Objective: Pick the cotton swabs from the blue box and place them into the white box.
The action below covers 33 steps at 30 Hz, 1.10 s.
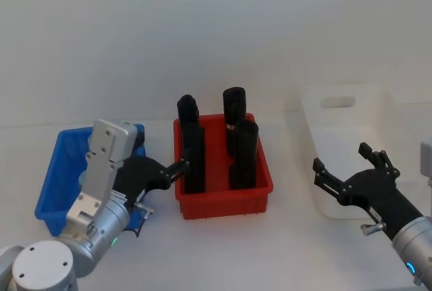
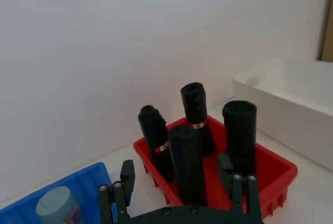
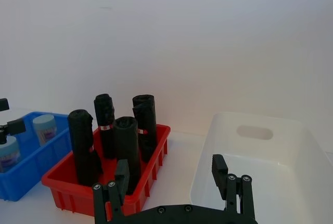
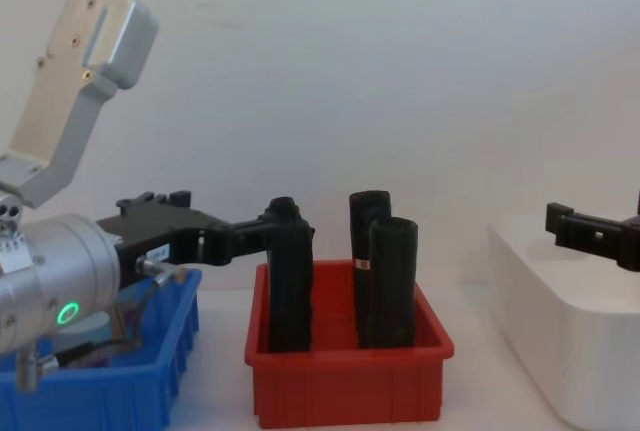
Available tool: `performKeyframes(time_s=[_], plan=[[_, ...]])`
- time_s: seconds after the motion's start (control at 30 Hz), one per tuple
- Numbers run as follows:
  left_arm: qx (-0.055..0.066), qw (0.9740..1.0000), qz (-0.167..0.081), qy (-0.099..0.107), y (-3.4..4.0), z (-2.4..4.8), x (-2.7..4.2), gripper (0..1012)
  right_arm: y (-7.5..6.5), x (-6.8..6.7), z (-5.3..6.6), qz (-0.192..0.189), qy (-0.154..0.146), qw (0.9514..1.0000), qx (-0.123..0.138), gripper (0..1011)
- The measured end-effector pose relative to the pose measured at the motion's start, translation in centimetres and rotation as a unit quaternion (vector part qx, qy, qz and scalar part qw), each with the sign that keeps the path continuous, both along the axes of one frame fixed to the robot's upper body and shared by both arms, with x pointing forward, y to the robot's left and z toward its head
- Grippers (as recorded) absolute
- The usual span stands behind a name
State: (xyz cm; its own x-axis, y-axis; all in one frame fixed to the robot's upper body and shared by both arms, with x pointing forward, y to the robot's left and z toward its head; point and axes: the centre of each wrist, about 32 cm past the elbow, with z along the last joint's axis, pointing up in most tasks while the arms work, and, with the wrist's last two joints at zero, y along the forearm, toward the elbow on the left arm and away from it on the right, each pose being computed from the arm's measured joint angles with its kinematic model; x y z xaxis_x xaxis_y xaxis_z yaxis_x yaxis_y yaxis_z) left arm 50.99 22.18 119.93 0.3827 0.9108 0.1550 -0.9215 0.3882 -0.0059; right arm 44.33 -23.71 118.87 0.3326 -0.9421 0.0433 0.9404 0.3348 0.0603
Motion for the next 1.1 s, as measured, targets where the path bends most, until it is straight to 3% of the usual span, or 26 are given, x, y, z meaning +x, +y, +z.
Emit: performKeyframes(time_s=[0.33,0.6,0.7,0.77,1.1], plan=[[-0.010,0.9988,0.026,0.041,2.29,-0.58,1.80,1004,0.0,0.0,0.0,0.000,0.000,1.0000,0.000,1001],[-0.011,0.9959,0.053,0.072,4.43,-1.18,3.09,1004,0.0,0.0,0.0,0.000,0.000,1.0000,0.000,1001],[-0.010,0.9949,0.061,0.080,5.03,-1.36,3.36,1004,0.0,0.0,0.0,0.000,0.000,1.0000,0.000,1001],[-0.008,0.9933,0.071,0.091,5.80,-1.60,3.66,1004,0.0,0.0,0.0,0.000,0.000,1.0000,0.000,1001],[-0.002,0.9887,0.092,0.118,7.55,-2.21,4.24,1004,0.0,0.0,0.0,0.000,0.000,1.0000,0.000,1001]])
